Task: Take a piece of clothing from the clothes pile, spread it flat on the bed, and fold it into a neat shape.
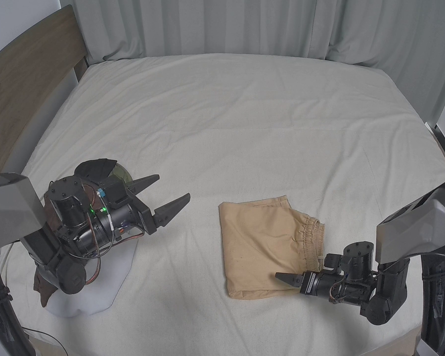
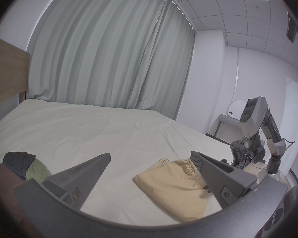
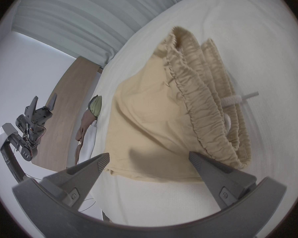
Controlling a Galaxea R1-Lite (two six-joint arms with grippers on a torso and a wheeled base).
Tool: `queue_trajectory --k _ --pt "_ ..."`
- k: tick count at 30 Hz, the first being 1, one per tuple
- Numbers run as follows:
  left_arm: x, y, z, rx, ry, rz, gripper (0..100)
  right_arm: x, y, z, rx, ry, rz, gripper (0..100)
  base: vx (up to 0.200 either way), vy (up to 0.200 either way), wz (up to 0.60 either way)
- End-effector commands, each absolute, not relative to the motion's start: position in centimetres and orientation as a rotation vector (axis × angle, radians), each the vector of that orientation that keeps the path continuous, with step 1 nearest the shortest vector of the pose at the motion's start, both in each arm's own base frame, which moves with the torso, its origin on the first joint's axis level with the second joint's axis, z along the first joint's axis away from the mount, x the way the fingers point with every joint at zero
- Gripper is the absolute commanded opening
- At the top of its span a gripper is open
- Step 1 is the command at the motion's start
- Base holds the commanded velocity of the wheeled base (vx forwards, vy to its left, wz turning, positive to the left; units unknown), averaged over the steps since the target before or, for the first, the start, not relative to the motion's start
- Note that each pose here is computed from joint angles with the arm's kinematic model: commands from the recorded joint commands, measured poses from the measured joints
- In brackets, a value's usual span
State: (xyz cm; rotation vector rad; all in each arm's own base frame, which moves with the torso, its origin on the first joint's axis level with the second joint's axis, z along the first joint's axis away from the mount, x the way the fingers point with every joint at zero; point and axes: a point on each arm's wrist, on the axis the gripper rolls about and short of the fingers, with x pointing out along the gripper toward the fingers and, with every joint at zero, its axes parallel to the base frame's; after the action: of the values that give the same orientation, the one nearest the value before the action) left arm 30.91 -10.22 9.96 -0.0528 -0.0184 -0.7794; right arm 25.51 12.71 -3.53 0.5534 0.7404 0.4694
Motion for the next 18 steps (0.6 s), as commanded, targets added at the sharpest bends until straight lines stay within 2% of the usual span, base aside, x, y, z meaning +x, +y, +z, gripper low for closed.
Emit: queue_trajectory --k 1,7,11,15,18 --pt "30.7 -9.8 10.4 -0.054 -0.029 -0.77 100 25.2 12.7 -5.0 0.544 0.791 0.452 100 0.0 0.0 0.0" --pt "30.9 -9.8 10.1 -0.055 -0.021 -0.768 100 27.4 13.3 -1.8 0.584 0.626 0.492 100 0.0 0.0 0.0" --pt "30.9 -9.9 10.2 -0.055 -0.024 -0.771 100 29.6 13.5 0.6 0.658 0.485 0.458 100 0.0 0.0 0.0" --pt "31.0 -9.9 10.2 -0.054 -0.026 -0.77 100 31.4 13.3 1.2 0.713 0.414 0.406 100 0.0 0.0 0.0" --pt "31.0 -9.9 10.2 -0.054 -0.027 -0.77 100 32.0 12.8 0.3 0.714 0.417 0.379 100 0.0 0.0 0.0"
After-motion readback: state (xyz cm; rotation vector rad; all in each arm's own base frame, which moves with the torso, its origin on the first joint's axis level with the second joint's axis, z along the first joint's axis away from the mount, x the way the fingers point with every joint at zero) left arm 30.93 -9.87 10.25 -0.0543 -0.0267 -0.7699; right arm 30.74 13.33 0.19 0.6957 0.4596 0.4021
